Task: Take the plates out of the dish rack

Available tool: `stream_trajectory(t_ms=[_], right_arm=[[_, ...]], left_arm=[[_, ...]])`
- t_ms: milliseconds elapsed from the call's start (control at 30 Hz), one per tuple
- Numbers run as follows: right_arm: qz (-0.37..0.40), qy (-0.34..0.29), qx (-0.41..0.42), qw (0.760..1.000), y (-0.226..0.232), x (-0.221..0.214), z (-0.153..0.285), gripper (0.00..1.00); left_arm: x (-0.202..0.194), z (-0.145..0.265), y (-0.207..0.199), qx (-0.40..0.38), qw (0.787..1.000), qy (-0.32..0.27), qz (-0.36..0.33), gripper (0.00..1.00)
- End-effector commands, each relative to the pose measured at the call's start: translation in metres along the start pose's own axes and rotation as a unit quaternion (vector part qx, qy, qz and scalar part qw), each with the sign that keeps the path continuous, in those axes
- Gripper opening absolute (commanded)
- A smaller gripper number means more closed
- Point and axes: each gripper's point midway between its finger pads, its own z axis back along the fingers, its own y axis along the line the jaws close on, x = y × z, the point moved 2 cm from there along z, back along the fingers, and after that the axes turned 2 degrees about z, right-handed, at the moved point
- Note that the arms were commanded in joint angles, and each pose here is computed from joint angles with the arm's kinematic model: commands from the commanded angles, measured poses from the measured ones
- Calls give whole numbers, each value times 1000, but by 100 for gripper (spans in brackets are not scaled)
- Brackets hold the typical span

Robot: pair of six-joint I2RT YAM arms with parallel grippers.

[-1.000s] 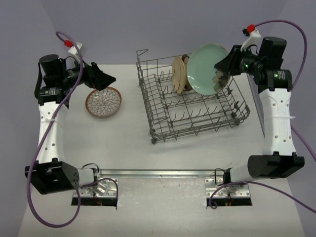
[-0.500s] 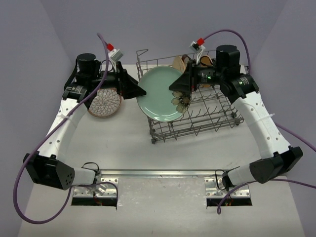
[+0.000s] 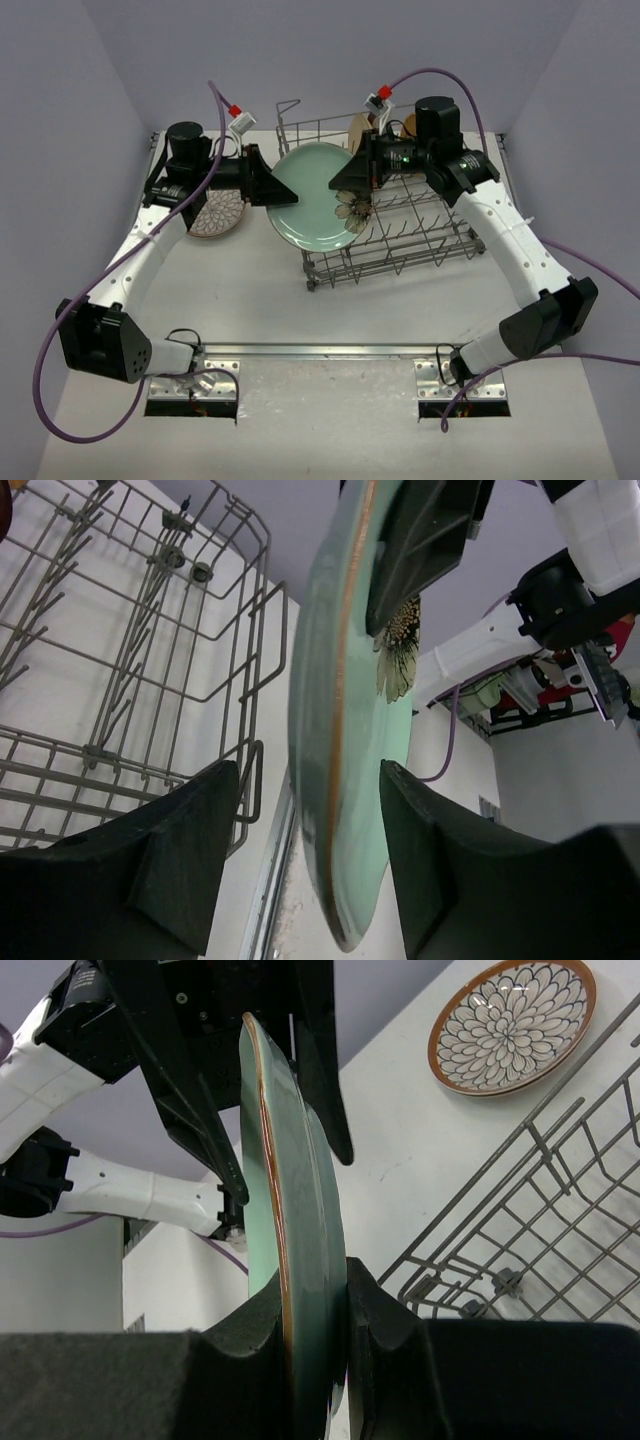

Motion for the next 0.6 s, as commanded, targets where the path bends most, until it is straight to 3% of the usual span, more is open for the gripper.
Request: stream_trajectory(t_ms=[0, 33, 67, 100, 167, 233, 300, 367, 567], right_arm=[[45, -43, 39, 997, 25, 28, 6, 0], [45, -43, 37, 997, 25, 28, 6, 1], [44, -43, 36, 998, 24, 27, 6, 4], [42, -42, 32, 998, 23, 26, 6, 9], [42, -43, 23, 998, 21, 26, 7, 22], [40, -48, 5, 998, 18, 26, 8, 43], [35, -54, -21, 998, 11, 25, 10, 76], [28, -56, -43, 997, 2, 21, 12, 98], [18, -78, -89, 993, -12, 24, 29, 99]], left_arm=[[4, 0, -19, -35, 999, -2, -30, 42], [2, 1, -19, -36, 999, -2, -30, 31], [1, 2, -19, -36, 999, -3, -25, 28], [4, 5, -18, -34, 999, -11, -28, 12], [7, 14, -12, -21, 999, -25, -15, 0], [11, 25, -5, -10, 999, -39, -1, 0], [16, 39, 4, 5, 998, -55, 11, 0], [23, 58, 16, 27, 996, -77, 23, 0], [48, 139, 70, 119, 977, -164, 64, 0]])
